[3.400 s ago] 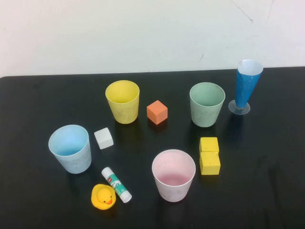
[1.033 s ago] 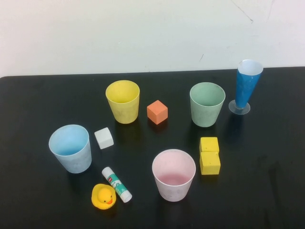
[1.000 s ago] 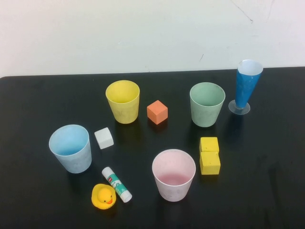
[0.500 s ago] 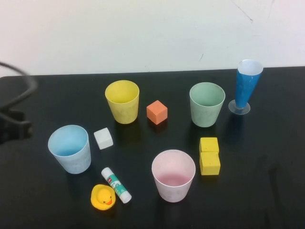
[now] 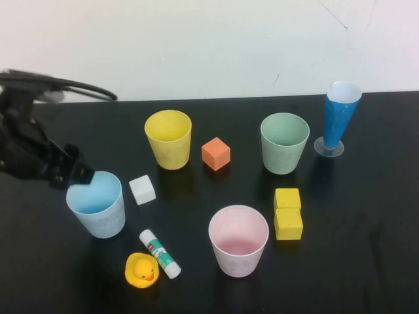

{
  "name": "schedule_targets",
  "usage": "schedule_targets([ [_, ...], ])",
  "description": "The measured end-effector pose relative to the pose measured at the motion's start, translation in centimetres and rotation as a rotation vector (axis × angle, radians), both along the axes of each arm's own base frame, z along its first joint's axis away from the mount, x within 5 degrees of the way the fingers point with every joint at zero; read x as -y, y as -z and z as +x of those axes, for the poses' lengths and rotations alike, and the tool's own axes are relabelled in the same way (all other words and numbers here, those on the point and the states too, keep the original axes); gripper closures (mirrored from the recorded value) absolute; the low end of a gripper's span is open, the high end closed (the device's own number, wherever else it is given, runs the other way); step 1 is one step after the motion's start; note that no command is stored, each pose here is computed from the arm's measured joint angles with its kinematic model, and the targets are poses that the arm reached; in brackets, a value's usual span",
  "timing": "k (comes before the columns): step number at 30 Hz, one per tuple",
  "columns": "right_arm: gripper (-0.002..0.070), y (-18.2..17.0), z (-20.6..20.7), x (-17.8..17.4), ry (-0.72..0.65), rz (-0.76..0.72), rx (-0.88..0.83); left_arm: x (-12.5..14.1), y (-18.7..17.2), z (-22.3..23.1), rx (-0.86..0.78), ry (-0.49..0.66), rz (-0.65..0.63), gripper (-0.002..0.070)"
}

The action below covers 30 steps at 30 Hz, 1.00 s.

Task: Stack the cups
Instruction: Pick up the blue cup, then place the blue cup on the yellow cup

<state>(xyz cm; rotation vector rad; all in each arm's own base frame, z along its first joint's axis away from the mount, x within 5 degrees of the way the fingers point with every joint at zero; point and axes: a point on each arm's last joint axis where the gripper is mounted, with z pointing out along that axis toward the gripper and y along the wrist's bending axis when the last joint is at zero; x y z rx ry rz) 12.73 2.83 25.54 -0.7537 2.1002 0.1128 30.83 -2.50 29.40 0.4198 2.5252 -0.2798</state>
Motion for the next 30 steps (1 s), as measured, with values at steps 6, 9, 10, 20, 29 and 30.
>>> schedule_targets([
  [6, 0.0679, 0.0, 0.1, 0.0, 0.001, -0.007, 0.011, 0.0, 4.0, 2.0, -0.114, 0.051, 0.026, 0.0253],
  [9, 0.0679, 0.0, 0.2, 0.1, 0.004, -0.007, 0.014, 0.0, 5.3, 2.6, -0.149, 0.058, 0.026, 0.0428],
  [10, 0.0679, -0.1, 0.2, 0.1, 0.006, -0.007, 0.016, 0.0, 5.4, 2.7, -0.152, 0.059, 0.024, 0.0495],
  [20, 0.0679, -0.1, 0.2, 0.1, 0.008, -0.007, 0.019, 1.3, -1.1, 4.5, -0.075, 0.111, -0.08, 0.066],
  [29, 0.0679, 0.2, 0.5, 0.1, 0.021, 0.014, -0.01, 5.9, -8.9, 8.4, 0.157, 0.196, -0.098, 0.0661],
  [30, 0.0679, 0.2, 0.6, 0.1, 0.023, 0.018, -0.013, 6.3, -8.8, 8.9, 0.153, 0.198, -0.088, 0.0661],
])
